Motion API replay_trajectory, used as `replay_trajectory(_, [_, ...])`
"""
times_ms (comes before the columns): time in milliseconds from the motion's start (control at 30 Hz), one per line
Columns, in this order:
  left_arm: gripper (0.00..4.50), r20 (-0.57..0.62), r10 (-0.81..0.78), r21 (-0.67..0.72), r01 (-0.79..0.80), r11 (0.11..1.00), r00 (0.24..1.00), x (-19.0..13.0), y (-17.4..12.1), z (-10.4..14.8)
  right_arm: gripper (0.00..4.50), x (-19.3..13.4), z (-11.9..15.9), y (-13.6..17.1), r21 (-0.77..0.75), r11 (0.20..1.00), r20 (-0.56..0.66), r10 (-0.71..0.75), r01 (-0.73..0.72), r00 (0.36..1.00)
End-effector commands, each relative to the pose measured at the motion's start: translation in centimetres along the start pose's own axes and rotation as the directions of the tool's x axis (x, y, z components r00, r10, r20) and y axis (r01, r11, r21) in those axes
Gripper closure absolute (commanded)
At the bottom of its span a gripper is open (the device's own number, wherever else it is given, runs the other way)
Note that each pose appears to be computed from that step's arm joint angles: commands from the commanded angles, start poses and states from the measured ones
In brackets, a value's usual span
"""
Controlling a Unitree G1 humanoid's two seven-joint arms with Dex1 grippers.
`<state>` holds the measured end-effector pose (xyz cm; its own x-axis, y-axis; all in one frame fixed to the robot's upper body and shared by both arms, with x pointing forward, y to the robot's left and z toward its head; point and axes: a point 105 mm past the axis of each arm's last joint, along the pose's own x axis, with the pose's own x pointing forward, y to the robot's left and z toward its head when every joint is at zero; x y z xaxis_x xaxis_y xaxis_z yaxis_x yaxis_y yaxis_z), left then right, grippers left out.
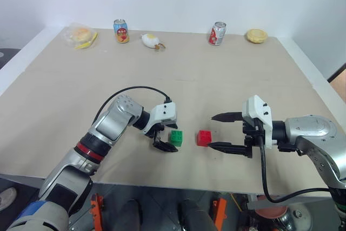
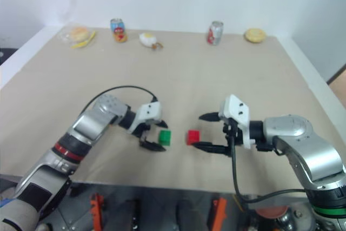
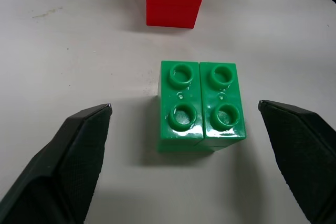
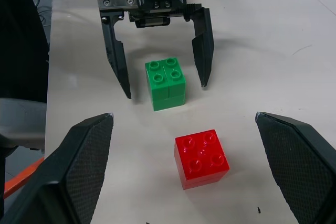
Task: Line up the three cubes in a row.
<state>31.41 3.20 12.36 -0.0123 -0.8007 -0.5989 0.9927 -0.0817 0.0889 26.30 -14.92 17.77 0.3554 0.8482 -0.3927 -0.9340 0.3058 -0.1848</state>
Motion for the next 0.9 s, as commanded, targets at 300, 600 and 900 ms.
replay_trajectory(300, [0.02,0.257,0.150,0.025,-0.161,0.987,0.955,-12.0,0.2,3.7,0.00,-0.5,4.2,0.0,-0.057,0.998,0.162,0.043,-0.034,0.986])
replay_trajectory(600, [0.02,0.018,0.265,-0.072,-0.263,0.962,0.964,-18.6,2.0,-4.6,0.00,2.0,5.9,-0.3,-0.107,0.987,0.206,0.142,-0.122,0.968])
replay_trajectory(900, [0.02,-0.080,0.239,-0.096,-0.246,0.965,0.968,-18.0,3.4,-7.9,0.00,3.5,6.3,-0.4,-0.106,0.987,0.236,0.147,-0.124,0.961])
